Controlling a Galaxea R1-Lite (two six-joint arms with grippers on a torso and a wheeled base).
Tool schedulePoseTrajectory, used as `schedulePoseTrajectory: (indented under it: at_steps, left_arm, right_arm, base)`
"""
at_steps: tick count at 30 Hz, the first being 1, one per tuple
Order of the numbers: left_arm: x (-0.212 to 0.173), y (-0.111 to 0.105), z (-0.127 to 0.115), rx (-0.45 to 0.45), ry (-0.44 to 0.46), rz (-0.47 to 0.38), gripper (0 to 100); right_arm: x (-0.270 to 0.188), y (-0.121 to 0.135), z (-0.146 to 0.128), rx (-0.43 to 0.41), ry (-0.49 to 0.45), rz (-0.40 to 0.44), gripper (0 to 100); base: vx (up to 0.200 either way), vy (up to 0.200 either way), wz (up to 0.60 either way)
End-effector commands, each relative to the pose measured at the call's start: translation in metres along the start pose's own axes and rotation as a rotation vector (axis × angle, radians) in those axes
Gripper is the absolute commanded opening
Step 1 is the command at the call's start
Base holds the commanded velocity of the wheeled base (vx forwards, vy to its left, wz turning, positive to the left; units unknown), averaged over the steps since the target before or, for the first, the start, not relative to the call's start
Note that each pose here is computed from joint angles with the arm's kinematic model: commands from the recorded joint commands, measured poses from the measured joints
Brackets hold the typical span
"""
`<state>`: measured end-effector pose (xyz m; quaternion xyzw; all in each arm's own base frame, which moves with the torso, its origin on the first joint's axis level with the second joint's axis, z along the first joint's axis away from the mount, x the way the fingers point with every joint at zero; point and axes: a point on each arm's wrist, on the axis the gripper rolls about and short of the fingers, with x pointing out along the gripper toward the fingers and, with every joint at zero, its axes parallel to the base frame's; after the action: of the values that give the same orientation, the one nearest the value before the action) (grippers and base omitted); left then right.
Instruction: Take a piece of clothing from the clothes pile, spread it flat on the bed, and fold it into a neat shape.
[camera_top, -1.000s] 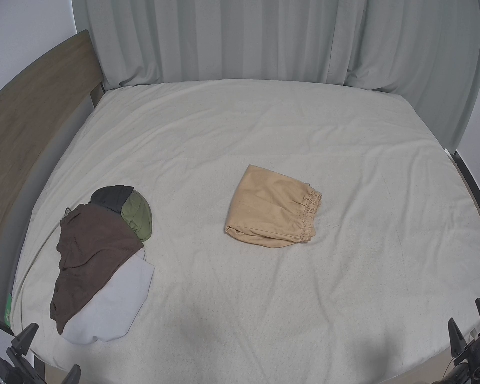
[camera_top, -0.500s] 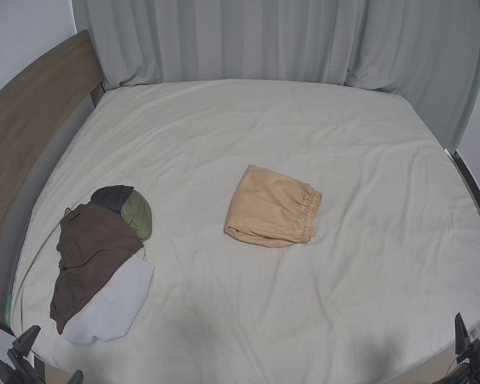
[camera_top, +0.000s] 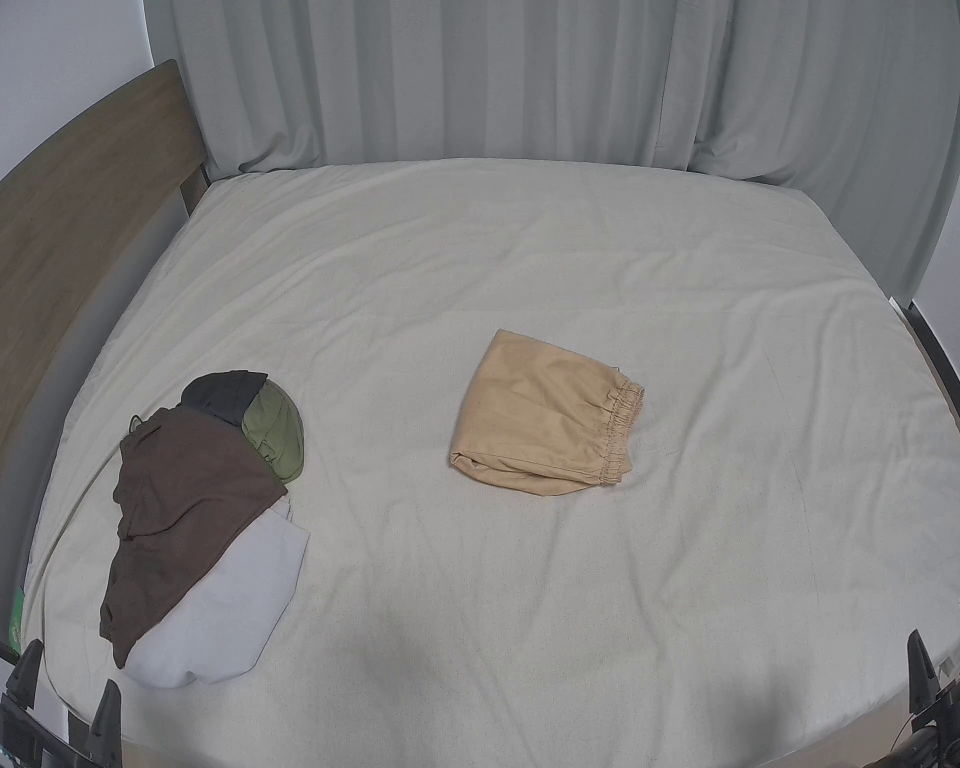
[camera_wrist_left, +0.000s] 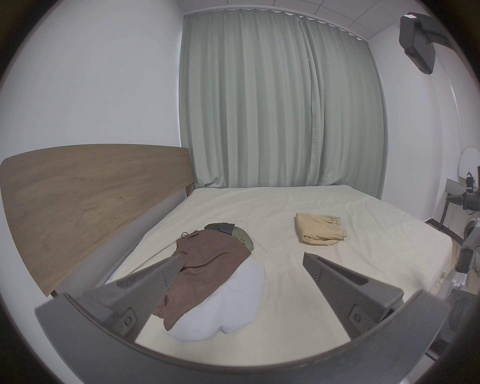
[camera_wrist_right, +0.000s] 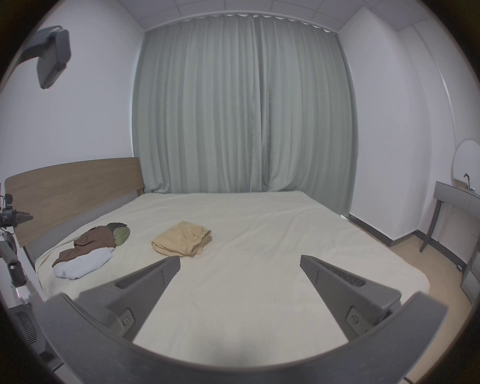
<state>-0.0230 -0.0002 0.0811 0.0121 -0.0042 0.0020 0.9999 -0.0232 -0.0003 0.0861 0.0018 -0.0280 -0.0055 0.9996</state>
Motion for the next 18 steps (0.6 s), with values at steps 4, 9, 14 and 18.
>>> schedulePoseTrajectory:
  at_steps: [4, 9, 14, 18]
  left_arm:
    - [0.0001, -0.0002, -0.0055, -0.006, 0.01, -0.006, 100]
    - [0.0001, -0.0002, -0.0055, -0.007, 0.01, -0.003, 100]
    - [0.0001, -0.0002, -0.0055, -0.01, 0.01, -0.004, 100]
    - [0.0001, -0.0002, -0.0055, -0.01, 0.01, -0.006, 100]
  right_arm:
    - [-0.0002, 0.0003, -0.0106, -0.006, 0.056, 0.017, 100]
    - [-0.0002, 0.0005, -0.0105, -0.011, 0.054, 0.027, 100]
    - [-0.0002, 0.0006, -0.0106, -0.011, 0.056, 0.022, 100]
    - [-0.0002, 0.0005, -0.0106, -0.011, 0.056, 0.023, 100]
  base:
    - [0.0, 0.0, 0.0]
    - [0.0, 0.0, 0.0]
    - [0.0, 0.0, 0.0]
    - [0.0, 0.0, 0.0]
